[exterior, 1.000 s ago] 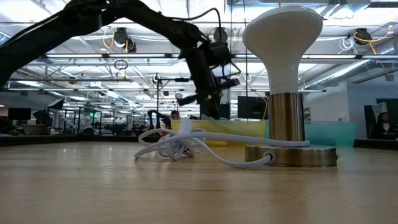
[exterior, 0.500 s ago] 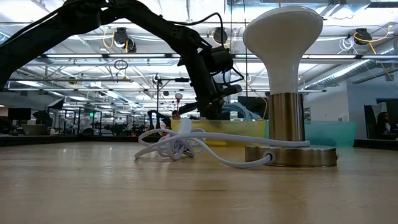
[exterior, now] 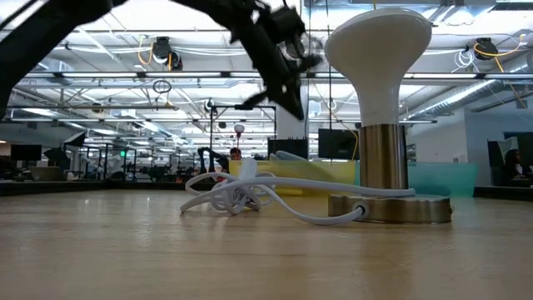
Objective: Pick & Place USB Port
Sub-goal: Return to Home Position
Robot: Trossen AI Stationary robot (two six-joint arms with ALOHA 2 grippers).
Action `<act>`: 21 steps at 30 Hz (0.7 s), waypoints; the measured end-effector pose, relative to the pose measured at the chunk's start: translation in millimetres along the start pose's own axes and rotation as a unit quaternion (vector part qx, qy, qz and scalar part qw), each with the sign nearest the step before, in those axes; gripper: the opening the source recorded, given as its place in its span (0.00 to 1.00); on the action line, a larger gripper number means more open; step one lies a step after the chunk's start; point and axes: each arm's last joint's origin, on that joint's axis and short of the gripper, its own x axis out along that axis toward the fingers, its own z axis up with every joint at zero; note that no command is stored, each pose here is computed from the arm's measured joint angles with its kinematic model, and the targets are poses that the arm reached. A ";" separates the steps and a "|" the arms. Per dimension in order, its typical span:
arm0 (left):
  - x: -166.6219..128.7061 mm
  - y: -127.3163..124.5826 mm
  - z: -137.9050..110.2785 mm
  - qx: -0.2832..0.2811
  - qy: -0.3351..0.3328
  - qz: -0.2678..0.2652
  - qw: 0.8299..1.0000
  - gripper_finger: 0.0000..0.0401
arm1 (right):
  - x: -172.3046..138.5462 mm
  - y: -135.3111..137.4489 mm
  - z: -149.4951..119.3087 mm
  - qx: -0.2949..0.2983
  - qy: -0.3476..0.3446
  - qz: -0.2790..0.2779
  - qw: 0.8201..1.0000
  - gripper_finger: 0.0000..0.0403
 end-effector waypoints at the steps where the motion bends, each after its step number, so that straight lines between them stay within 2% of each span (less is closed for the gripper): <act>1: -11.2 -3.7 2.4 0.004 -0.018 -0.004 1.000 0.00 | 0.0 -0.1 -0.1 -0.001 0.001 0.000 1.000 0.47; 6: -66.9 -18.1 11.2 0.025 -0.100 -0.023 0.994 0.00 | 0.0 -0.1 -0.2 -0.007 0.001 0.000 1.000 0.47; 11: -134.2 -36.5 10.0 0.072 -0.182 -0.069 0.978 0.00 | -1.0 -0.4 1.1 -0.016 -0.001 0.001 1.000 0.47; 16: -209.0 -52.1 -11.4 0.151 -0.224 -0.125 0.955 0.00 | -12.9 -6.4 13.1 -0.040 -0.010 0.007 0.999 0.47; 19: -258.6 -50.9 -32.4 0.187 -0.230 -0.153 0.943 0.00 | -30.8 -18.6 29.1 -0.063 -0.023 0.000 0.998 0.46; 21: -286.5 -46.0 -49.4 0.197 -0.229 -0.154 0.941 0.00 | -45.1 -32.0 39.4 -0.078 -0.027 -0.017 0.996 0.43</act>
